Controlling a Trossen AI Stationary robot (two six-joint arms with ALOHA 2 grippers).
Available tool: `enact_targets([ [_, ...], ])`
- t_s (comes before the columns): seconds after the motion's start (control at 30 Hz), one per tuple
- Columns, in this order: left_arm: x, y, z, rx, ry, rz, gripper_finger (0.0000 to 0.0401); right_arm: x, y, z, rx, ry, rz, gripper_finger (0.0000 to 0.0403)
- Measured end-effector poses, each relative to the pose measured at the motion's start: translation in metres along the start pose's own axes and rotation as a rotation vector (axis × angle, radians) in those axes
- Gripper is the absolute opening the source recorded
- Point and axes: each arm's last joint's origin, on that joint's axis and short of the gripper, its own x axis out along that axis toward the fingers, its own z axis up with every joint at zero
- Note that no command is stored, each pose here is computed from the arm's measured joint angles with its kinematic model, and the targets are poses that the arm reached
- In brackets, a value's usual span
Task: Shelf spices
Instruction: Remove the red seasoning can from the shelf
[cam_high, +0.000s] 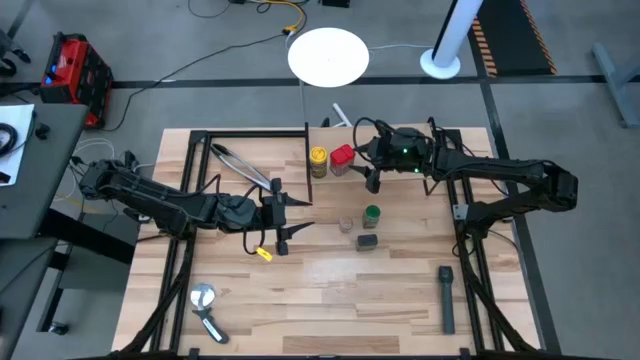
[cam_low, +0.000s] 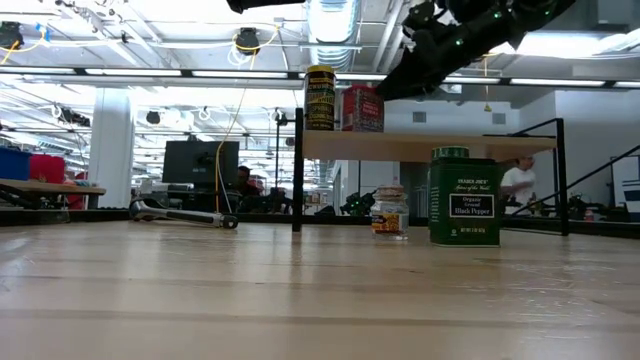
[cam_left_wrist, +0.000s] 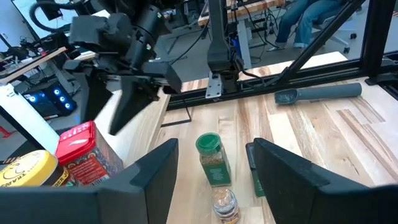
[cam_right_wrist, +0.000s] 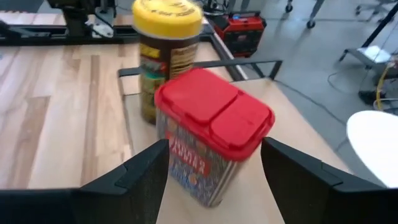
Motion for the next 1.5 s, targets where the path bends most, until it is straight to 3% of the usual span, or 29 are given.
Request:
enact_targets([
  [0.7,0.0,0.0,-0.003,0.034,0.023,-0.004,0.0201,-0.007,0.032,-0.004,0.051,0.093,0.112,0.0255],
  [1.07,0.001,0.001,-0.002,0.151,0.021,0.003,0.0201,-0.031,0.018,0.017,-0.092,-0.053,-0.111,0.0255],
  [1.23,0.005,0.012,0.003,0.178,-0.04,0.042,0.0201,-0.032,0.011,0.018,-0.098,-0.048,-0.005,0.0255],
  [1.5,0.007,0.017,0.007,0.119,-0.13,-0.072,0.0201,-0.03,0.006,0.021,-0.121,-0.102,0.08,0.0255],
])
